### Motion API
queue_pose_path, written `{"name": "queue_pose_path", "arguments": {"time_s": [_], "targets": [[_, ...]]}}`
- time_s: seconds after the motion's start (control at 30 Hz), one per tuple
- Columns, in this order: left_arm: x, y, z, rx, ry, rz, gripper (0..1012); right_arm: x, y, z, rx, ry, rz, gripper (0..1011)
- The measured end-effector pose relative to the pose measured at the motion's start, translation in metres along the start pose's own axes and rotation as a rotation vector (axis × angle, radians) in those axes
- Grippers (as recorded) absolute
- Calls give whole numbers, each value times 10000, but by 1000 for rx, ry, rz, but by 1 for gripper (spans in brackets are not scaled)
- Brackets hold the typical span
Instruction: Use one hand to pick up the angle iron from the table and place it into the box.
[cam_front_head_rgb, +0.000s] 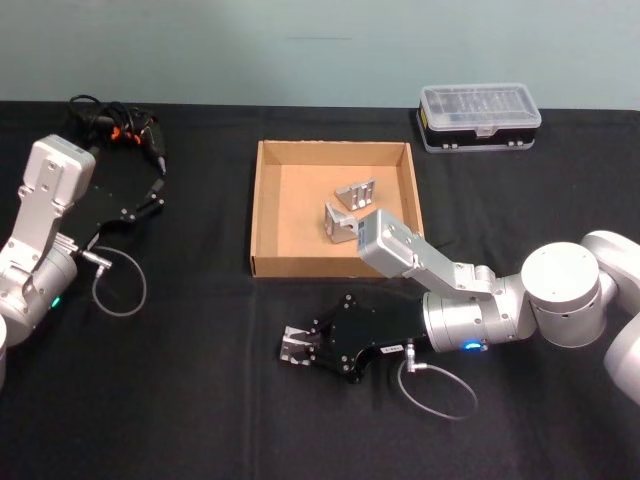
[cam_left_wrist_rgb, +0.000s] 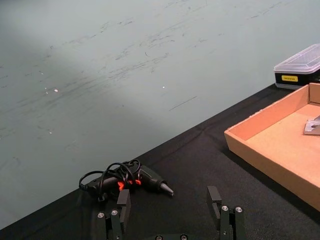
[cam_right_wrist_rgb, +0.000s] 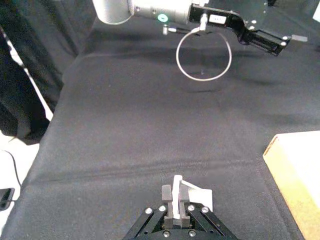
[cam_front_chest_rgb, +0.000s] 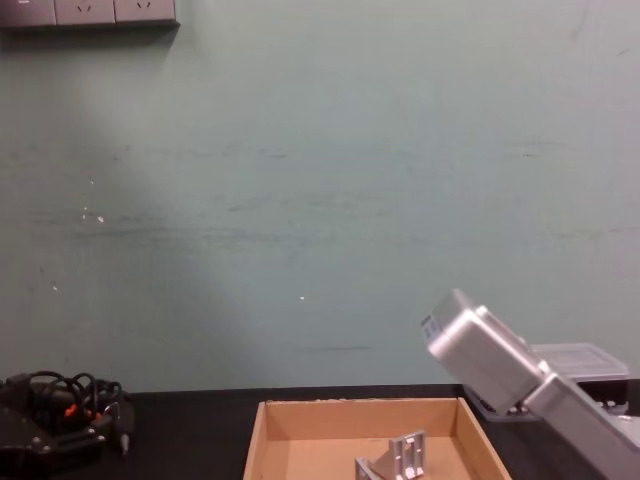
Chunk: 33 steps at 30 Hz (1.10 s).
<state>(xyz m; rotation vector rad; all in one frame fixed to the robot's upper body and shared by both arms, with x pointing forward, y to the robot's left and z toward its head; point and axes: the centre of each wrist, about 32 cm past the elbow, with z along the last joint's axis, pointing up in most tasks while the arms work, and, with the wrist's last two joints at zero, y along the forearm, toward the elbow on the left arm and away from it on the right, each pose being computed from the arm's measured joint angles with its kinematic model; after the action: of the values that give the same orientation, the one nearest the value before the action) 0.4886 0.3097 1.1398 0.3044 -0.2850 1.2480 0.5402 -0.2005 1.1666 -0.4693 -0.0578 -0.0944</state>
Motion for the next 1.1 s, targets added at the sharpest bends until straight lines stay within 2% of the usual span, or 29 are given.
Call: {"name": "queue_pose_path", "arguments": {"time_s": [0.13,0.37,0.47,0.6,0.7,0.9,1.03,1.1], "targets": [[0,0,0,0,0,0,1000,-5,-33,14,27,7,-9,75],[0,0,0,0,0,0,1000,-26,-138,124,118,15,-47,75],[0,0,0,0,0,0,1000,-27,-200,207,175,23,-98,75],[0,0,0,0,0,0,1000,-7,-248,283,221,33,-153,75],[0,0,0,0,0,0,1000,43,-305,388,266,54,-245,75],[0,0,0,0,0,0,1000,146,-365,482,287,102,-391,75],[0,0,0,0,0,0,1000,257,-362,502,261,158,-483,75],[0,0,0,0,0,0,1000,296,-353,504,250,174,-503,75]]}}
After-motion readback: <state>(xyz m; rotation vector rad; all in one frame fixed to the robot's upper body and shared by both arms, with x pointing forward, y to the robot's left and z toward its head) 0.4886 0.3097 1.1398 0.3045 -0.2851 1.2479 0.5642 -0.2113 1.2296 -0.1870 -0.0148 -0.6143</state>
